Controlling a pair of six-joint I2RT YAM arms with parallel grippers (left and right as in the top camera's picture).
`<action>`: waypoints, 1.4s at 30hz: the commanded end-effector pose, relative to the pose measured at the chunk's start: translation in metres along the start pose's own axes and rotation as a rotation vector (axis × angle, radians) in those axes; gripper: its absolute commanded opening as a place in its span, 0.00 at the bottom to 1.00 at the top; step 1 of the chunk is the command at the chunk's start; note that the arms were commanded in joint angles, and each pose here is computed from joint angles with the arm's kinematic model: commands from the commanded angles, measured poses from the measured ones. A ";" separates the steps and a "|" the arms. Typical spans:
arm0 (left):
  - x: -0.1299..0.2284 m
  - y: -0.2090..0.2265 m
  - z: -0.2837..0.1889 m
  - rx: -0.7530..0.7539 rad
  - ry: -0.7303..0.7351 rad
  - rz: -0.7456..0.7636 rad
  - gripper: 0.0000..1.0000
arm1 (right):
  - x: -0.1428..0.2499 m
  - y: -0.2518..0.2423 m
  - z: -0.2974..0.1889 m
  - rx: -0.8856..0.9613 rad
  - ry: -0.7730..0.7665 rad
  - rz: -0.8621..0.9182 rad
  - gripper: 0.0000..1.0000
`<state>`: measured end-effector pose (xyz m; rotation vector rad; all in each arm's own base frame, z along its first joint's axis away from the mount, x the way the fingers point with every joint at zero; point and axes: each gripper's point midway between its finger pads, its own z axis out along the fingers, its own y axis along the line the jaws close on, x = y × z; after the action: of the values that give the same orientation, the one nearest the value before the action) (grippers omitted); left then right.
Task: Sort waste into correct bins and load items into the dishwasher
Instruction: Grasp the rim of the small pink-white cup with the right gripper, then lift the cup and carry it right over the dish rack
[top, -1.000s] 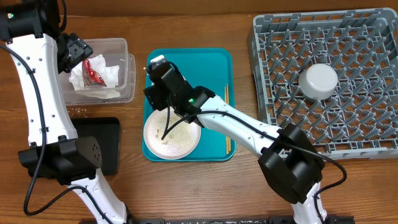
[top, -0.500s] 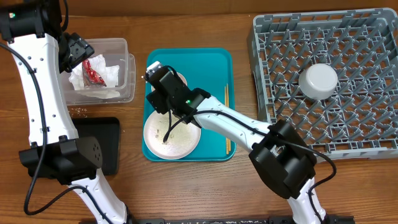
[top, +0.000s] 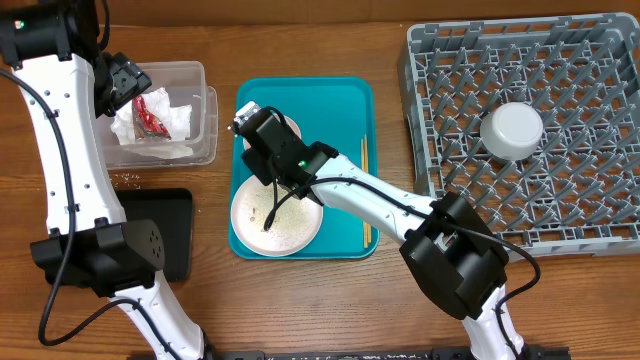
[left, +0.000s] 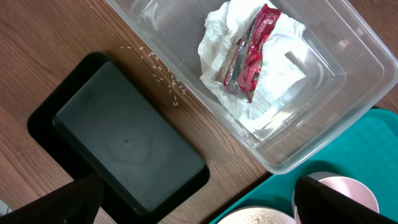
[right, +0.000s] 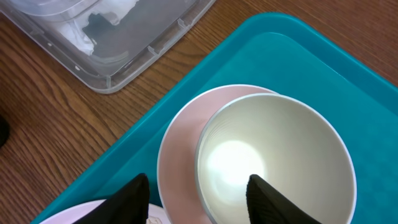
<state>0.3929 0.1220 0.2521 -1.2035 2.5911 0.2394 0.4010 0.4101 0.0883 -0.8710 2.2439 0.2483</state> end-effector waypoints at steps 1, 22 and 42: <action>0.001 0.001 -0.004 -0.006 -0.013 -0.011 1.00 | -0.002 0.000 0.001 0.000 -0.006 -0.008 0.49; 0.001 0.001 -0.004 -0.006 -0.013 -0.011 1.00 | 0.010 0.000 0.015 0.004 0.022 -0.008 0.40; 0.001 0.001 -0.004 -0.006 -0.013 -0.011 1.00 | -0.012 -0.005 0.007 0.014 -0.026 0.070 0.04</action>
<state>0.3929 0.1220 0.2521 -1.2035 2.5911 0.2394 0.4028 0.4115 0.0735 -0.8527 2.2660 0.2481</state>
